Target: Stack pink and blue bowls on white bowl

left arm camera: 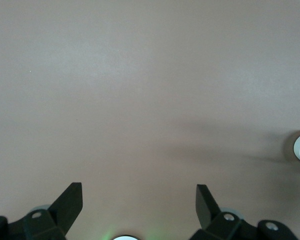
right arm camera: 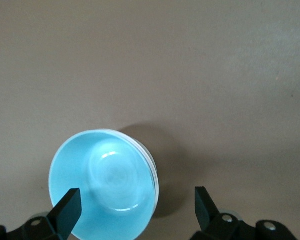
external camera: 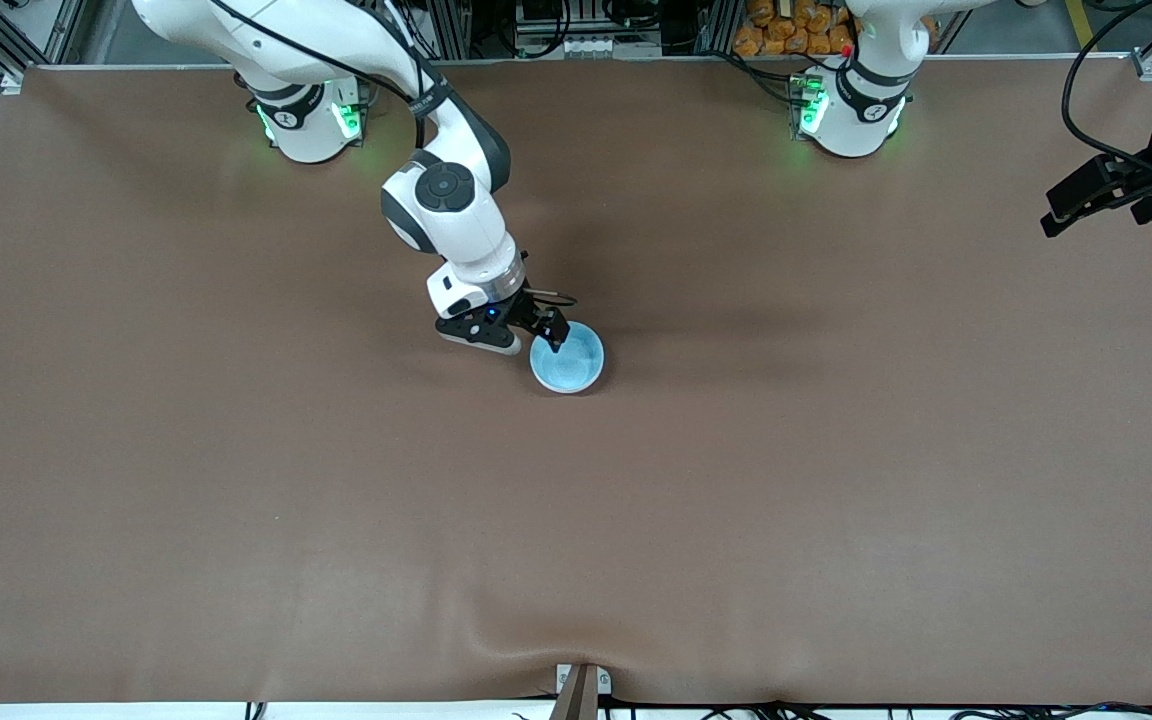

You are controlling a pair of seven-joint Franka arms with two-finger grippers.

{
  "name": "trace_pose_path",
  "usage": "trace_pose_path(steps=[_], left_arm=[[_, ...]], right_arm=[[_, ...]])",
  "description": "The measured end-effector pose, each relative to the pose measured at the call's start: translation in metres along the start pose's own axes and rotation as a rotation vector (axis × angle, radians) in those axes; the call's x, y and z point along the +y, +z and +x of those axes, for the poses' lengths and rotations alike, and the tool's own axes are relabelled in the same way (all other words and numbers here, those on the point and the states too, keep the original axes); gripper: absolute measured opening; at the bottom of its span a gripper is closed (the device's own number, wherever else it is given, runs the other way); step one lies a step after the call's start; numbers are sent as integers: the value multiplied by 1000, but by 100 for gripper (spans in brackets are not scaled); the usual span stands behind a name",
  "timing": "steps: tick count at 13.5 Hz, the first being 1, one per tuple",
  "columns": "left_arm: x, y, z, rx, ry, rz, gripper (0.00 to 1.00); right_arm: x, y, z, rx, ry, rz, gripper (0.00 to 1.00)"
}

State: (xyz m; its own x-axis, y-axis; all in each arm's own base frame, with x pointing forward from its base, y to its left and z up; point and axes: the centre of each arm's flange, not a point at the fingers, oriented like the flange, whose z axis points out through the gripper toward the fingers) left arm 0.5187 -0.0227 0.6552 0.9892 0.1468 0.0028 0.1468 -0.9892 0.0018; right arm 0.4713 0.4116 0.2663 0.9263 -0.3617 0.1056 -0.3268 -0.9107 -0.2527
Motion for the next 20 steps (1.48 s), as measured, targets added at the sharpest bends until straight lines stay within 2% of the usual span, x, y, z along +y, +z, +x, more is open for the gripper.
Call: trace_pose_path(steps=[3,9,12,16,18,20], left_arm=[[0,-1,1,9,0,-2,100],[-9,-2,2,14,-17,-2,100],[-9,-7,0,23,-17,-3,100],[-8,-10,-2,29,-12,-3,100],[-8,-10,-2,29,-11,-3,100],[-8,-10,-2,28,-11,-2,100]], right_arm=[[0,-27,35,40,-3,21,100],[13,-83,106,93,-10,-3,100],[32,-108,131,106,6,-36,100],[94,-160,185,75,-68,-171,100],[123,-183,208,53,-113,-217,100],[135,-194,215,29,-152,-245,100]])
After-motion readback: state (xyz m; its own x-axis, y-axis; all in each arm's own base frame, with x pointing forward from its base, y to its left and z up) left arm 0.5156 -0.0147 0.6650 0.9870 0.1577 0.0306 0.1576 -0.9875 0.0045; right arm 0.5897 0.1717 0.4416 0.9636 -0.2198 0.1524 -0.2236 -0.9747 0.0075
